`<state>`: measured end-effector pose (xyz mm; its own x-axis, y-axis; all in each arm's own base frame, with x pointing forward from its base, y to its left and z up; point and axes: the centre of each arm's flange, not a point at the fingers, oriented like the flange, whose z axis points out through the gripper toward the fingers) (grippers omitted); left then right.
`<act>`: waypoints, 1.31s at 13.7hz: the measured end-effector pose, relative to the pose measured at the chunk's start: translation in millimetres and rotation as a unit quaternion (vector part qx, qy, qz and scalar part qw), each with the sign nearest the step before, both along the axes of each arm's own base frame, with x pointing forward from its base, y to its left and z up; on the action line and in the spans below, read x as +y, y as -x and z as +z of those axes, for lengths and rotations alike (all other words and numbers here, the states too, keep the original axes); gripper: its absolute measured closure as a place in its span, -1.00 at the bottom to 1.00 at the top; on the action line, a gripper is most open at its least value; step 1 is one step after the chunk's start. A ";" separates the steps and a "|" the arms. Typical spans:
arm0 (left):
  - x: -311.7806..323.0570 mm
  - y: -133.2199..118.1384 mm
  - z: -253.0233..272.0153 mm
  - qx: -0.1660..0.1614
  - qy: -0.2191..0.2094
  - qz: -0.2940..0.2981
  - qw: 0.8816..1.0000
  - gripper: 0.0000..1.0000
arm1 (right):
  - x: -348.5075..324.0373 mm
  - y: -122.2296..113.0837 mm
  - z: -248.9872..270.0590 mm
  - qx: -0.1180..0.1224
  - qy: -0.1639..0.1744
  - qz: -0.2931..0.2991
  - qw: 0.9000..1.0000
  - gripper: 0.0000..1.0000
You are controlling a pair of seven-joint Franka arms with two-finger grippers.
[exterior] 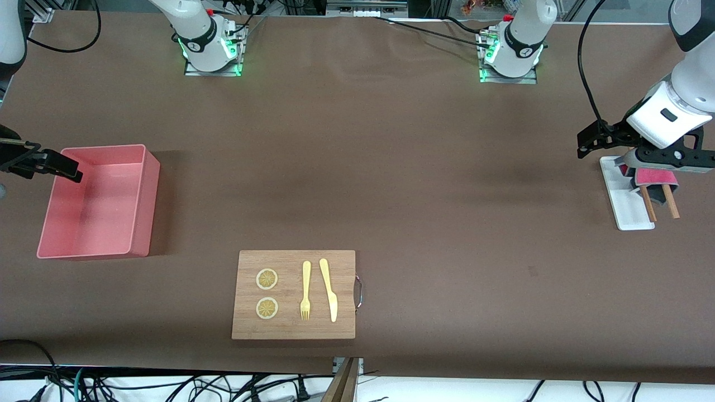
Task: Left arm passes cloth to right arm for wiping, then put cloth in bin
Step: 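Move the left gripper down toward the pink-grey cloth on the rack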
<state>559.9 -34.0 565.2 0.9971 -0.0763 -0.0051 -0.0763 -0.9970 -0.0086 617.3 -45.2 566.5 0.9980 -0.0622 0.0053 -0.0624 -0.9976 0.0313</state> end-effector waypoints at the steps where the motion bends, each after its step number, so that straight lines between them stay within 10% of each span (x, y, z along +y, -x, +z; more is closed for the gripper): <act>1: 0.0 0.0 0.2 0.000 0.000 0.000 1.000 -1.00 | 0.0 0.0 0.0 0.000 0.000 0.000 1.000 -1.00; 18: 0.2 1.6 -1.4 0.010 -0.001 0.000 1.000 -1.00 | -1.0 0.0 0.1 0.000 0.000 -0.001 1.000 -1.00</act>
